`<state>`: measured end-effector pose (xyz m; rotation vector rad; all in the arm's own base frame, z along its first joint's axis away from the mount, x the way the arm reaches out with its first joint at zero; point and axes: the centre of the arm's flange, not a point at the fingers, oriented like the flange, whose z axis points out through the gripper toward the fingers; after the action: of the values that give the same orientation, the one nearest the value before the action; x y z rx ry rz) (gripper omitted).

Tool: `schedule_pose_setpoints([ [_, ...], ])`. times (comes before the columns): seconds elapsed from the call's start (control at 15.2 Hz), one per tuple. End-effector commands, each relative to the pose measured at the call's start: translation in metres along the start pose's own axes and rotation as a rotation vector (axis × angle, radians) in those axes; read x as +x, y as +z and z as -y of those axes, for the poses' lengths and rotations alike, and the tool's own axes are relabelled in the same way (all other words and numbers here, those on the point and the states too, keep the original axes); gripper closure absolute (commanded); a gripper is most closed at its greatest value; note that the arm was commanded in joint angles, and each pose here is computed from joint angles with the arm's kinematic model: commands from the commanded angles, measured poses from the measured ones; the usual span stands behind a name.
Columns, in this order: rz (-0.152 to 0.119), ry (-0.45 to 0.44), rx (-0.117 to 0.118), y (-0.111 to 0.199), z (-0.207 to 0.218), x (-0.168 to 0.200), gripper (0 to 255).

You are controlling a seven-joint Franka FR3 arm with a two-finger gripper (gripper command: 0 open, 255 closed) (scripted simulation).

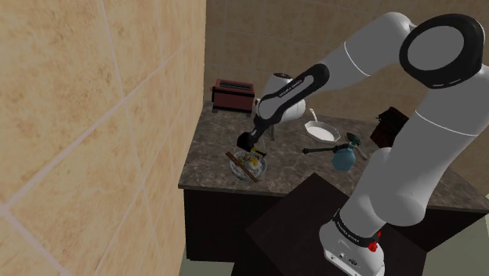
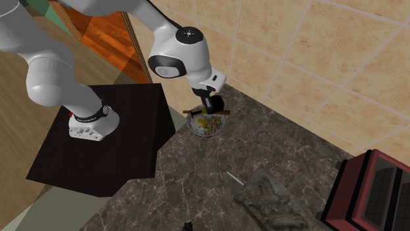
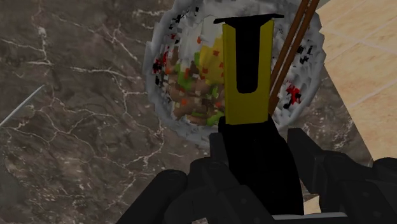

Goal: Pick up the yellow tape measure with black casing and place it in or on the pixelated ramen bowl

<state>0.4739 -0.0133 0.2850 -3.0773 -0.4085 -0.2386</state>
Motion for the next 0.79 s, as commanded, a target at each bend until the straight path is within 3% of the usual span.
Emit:
schedule_pose_setpoints([
  [0.0, -0.001, 0.001, 0.000, 0.010, 0.001, 0.000, 255],
  [0.73, -0.001, 0.001, 0.000, 0.058, 0.000, -0.008, 255],
])
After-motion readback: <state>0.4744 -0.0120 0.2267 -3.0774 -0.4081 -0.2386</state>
